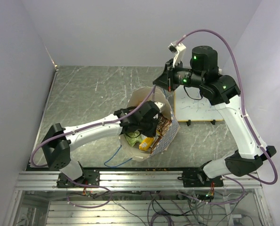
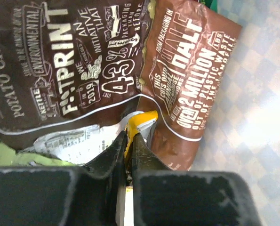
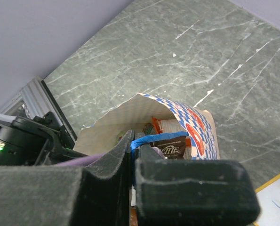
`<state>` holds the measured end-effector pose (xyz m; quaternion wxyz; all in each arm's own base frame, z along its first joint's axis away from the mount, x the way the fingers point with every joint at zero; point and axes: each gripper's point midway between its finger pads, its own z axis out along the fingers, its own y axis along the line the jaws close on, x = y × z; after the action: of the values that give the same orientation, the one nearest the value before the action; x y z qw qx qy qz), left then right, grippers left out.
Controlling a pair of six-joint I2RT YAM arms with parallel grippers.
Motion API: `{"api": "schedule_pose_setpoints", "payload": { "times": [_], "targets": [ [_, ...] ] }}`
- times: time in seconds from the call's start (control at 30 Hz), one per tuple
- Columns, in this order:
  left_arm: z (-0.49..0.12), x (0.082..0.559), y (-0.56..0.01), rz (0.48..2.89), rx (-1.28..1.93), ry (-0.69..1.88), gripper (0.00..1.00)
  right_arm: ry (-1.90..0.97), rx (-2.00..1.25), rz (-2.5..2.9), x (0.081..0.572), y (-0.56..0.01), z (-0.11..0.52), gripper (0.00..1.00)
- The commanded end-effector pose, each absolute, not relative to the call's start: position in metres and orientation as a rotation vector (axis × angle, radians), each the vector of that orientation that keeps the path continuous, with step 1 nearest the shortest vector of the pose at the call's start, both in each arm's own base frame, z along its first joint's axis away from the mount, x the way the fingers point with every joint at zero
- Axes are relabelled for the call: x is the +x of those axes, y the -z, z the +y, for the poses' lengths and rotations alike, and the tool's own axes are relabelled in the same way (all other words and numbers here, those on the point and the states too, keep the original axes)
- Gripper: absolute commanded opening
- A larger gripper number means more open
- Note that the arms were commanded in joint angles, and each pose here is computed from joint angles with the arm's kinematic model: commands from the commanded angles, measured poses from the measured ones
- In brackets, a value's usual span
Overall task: Take the snacks out of the paper bag
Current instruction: Take out the snack from the paper bag.
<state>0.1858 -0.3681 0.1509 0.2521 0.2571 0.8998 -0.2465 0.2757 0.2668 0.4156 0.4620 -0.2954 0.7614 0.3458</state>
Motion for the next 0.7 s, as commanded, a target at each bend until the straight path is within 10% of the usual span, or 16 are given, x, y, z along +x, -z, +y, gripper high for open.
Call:
{"api": "schedule_pose_setpoints", "payload": {
  "times": [0.0, 0.67],
  "targets": [
    [-0.363, 0.185, -0.196, 2.378, 0.681, 0.73, 0.09, -0.854, -0.733, 1.749, 0.269, -0.446, 0.265, 0.0],
    [-0.3, 0.191, -0.37, 2.091, 0.493, 0.882, 0.07, -0.836, -0.684, 1.763, 0.275, -0.428, 0.263, 0.0]
  ]
}}
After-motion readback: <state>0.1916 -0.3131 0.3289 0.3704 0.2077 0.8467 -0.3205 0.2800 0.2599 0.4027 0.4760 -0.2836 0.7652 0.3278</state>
